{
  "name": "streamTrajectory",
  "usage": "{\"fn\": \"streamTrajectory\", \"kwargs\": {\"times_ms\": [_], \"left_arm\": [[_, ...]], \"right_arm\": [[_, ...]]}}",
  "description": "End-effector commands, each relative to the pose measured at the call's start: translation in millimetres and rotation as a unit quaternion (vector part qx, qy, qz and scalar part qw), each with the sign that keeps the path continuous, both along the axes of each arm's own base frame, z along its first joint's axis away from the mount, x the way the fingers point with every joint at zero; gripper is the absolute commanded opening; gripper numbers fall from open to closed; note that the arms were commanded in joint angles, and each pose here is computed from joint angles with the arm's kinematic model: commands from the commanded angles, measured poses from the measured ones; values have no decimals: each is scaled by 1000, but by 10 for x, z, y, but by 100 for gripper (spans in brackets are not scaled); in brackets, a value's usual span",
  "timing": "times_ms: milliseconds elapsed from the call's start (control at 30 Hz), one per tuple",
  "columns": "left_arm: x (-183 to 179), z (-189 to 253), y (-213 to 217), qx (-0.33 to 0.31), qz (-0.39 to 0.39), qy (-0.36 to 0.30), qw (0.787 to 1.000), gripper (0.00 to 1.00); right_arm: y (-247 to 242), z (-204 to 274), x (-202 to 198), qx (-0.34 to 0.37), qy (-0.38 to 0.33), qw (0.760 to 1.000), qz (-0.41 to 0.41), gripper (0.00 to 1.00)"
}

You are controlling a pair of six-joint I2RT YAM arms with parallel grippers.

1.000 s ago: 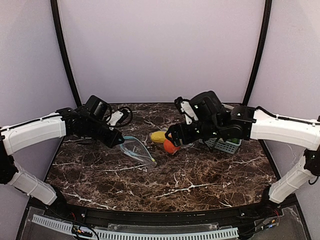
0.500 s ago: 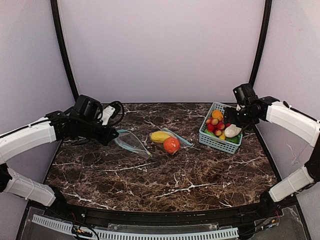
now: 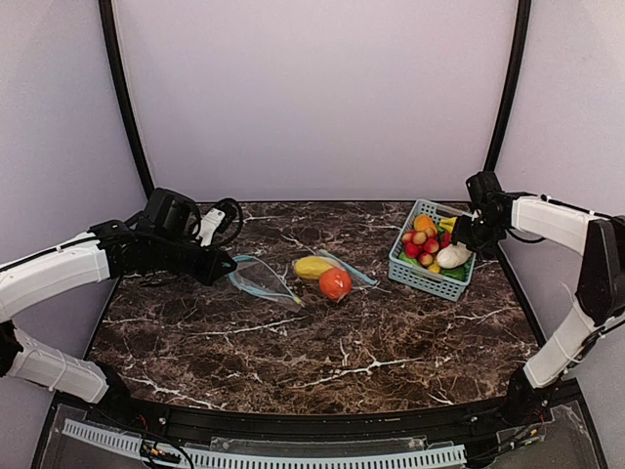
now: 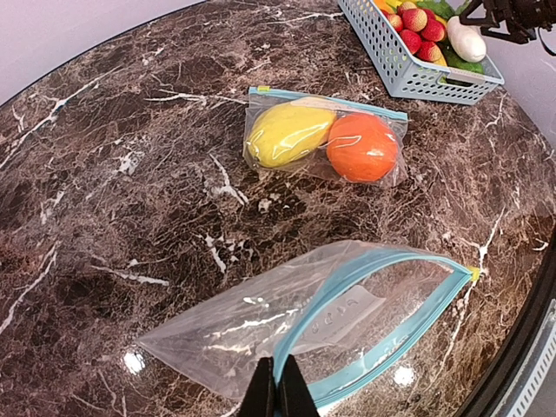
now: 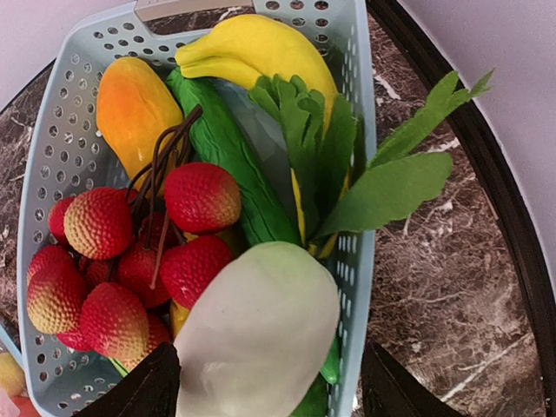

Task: Place the food in the zip-top bag and seal the zipper
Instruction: Pick up the fake vegetable from the bin.

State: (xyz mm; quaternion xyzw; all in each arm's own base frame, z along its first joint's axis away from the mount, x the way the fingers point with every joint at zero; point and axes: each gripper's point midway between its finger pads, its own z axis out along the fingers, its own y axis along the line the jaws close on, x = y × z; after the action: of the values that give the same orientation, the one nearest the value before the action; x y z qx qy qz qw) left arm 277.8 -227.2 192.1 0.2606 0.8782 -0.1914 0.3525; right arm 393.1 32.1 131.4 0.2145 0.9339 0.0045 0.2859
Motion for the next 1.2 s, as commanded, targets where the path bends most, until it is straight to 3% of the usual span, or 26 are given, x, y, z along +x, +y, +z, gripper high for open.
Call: {"fn": "streamTrajectory", "kwargs": {"times_ms": [0, 167, 467, 967, 1167], "left_arm": [[-25, -37, -7, -6, -1, 7, 1000, 1], [-21, -55, -15, -6, -2, 11, 1000, 1], [-21, -66, -12, -3, -3, 11, 1000, 1], [-20, -80, -19, -2, -3, 14, 1000, 1], [-41, -89, -48, -9, -9, 21, 1000, 1]], "right_arm": [[91, 0, 234, 24, -27, 999, 11, 68], [73, -156, 303, 15, -10, 1000, 7, 66], [11, -349, 321, 9, 13, 1000, -10, 74], [-43, 44, 293, 1, -48, 999, -9, 49], [72, 498, 229, 1, -113, 992, 58, 43]]}}
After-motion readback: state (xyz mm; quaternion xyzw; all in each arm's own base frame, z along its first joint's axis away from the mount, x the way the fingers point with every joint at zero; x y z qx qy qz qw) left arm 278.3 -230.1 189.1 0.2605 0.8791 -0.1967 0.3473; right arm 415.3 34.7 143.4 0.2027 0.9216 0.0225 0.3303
